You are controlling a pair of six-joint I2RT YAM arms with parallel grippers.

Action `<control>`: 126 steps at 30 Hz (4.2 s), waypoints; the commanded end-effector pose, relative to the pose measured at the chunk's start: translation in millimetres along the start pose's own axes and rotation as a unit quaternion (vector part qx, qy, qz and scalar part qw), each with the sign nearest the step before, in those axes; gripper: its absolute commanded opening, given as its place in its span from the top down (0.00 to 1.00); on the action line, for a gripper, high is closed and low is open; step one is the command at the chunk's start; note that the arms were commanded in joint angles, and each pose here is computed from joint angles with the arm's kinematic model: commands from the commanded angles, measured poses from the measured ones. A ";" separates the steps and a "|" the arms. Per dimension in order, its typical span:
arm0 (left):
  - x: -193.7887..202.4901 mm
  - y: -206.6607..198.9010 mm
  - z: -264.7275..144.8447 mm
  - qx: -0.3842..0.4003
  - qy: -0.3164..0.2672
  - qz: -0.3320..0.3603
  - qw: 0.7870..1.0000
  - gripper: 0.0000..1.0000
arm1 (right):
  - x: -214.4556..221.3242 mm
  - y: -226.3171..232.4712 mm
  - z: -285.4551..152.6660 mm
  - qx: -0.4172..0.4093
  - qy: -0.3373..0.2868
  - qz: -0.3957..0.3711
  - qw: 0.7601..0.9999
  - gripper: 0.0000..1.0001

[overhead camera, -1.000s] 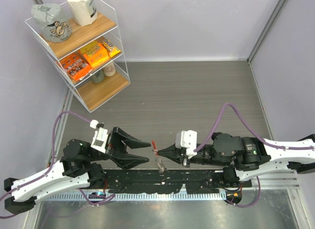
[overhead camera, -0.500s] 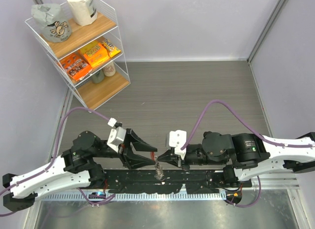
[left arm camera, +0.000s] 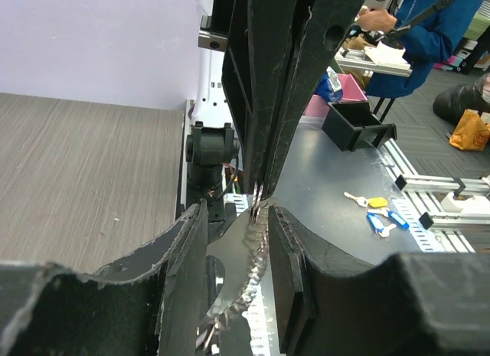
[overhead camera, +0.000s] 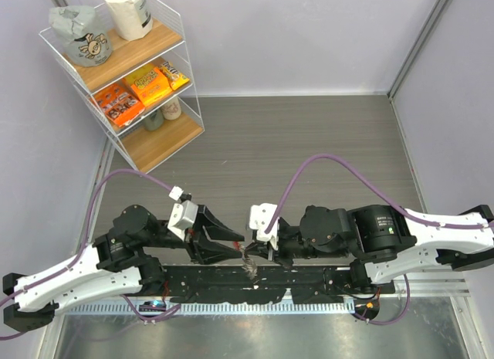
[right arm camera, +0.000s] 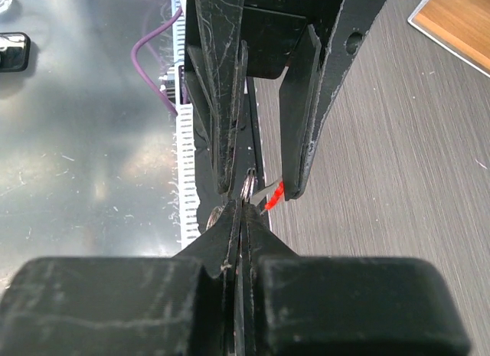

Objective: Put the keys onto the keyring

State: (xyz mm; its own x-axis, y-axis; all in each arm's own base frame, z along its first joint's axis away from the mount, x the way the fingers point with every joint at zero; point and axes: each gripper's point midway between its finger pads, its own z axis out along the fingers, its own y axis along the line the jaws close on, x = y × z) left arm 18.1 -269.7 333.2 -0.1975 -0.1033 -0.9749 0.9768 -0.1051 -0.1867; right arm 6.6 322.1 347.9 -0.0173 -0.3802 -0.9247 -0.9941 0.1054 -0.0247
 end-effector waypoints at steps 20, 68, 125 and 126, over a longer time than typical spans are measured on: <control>-23.2 -13.6 -2.4 0.027 -0.033 0.027 0.999 1.00 | -30.1 -6.7 -7.5 0.022 -0.036 0.015 0.999 0.92; -66.4 4.1 -21.0 -0.019 -0.268 -0.007 0.963 1.00 | -55.1 3.3 -2.6 0.019 -0.162 -0.096 0.982 0.57; -75.3 -31.3 -15.6 0.086 -0.279 -0.001 0.956 1.00 | -73.0 5.5 -13.1 0.010 -0.177 -0.094 0.980 0.67; -74.4 -30.9 -15.3 0.086 -0.278 -0.002 0.957 1.00 | -73.6 5.6 -12.9 0.011 -0.179 -0.093 0.979 0.67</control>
State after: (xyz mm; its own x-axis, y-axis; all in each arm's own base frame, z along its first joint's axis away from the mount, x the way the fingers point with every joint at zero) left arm 3.1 -251.0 390.6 -0.2817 -0.5457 -0.7892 0.9505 -0.2710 -0.1519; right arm 4.2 335.2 384.7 0.2089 -0.1580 -0.9651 -0.9719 0.0757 -0.2228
